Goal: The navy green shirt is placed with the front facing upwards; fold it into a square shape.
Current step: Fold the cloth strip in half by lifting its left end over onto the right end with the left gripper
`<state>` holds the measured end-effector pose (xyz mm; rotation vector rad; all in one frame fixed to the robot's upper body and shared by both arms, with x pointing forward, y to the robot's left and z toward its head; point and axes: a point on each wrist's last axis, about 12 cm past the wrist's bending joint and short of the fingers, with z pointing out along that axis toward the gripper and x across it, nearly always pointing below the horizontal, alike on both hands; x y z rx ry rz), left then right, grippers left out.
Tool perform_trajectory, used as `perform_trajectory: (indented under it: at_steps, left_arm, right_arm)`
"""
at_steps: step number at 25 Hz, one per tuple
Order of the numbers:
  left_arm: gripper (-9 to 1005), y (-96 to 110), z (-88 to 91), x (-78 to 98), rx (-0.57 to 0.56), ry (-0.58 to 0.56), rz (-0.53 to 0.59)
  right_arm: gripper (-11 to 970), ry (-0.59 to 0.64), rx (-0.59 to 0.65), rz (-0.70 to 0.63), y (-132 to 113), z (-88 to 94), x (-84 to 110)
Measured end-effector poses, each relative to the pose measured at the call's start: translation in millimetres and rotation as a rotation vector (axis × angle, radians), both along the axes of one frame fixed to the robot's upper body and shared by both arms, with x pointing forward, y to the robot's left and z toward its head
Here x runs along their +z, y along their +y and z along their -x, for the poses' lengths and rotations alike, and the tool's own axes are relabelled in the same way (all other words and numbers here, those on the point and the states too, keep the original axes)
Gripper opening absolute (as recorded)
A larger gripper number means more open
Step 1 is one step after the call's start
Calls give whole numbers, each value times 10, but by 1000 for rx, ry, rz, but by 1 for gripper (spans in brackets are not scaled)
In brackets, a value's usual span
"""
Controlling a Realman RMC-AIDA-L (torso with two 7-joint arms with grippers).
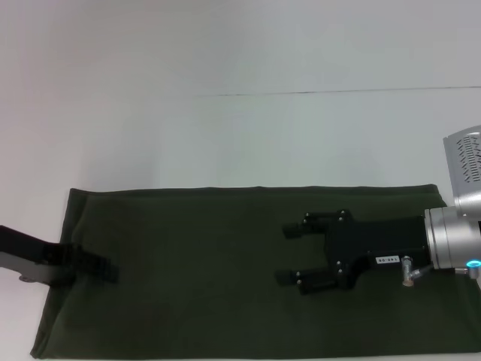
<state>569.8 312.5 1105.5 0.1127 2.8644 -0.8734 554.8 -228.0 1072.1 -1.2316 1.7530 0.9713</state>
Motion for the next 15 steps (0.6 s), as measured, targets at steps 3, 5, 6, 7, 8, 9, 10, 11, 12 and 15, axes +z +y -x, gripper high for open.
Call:
perform_trajectory:
  at_steps: [3,5,6,7,8,9,10,11,12,15]
  left_arm:
    - [709,-8,-2,3,-3,1,2]
    - [709,-11,-3,9,-4,1,3]
    - [708,-9,-6,15,-4,0,2]
    - [707,1,-10,25,-2,-2,0]
    - [706,13,-16,36,0,-5,-5]
    - [705,31,-23,51,3,-8,-13]
    - [704,52,-31,69,6,-13,-25]
    - [704,76,-35,87,10,-19,-38]
    - [704,99,-40,107,15,-26,-49]
    - [705,208,-65,204,49,-52,-98]
  right_arm:
    - [856,0,0,0,-1,-1,1]
    - [856,-1,-1,0,-1,-1,1]
    - [856,-1,-1,0,-2,-1,1]
    - [856,-1,-1,0,-2,-2,2]
    - [856,-1,-1,0,-2,-2,2]
    - [856,-1,-1,-1,-2,-2,2]
    - [856,-1,-2,-1,-2,-2,2]
    - [856,-1,-2,-1,-2,-2,2]
    - [856,-1,-2,-1,-2,-2,2]
    - [856,-1,-2,-1,-3,-2,2]
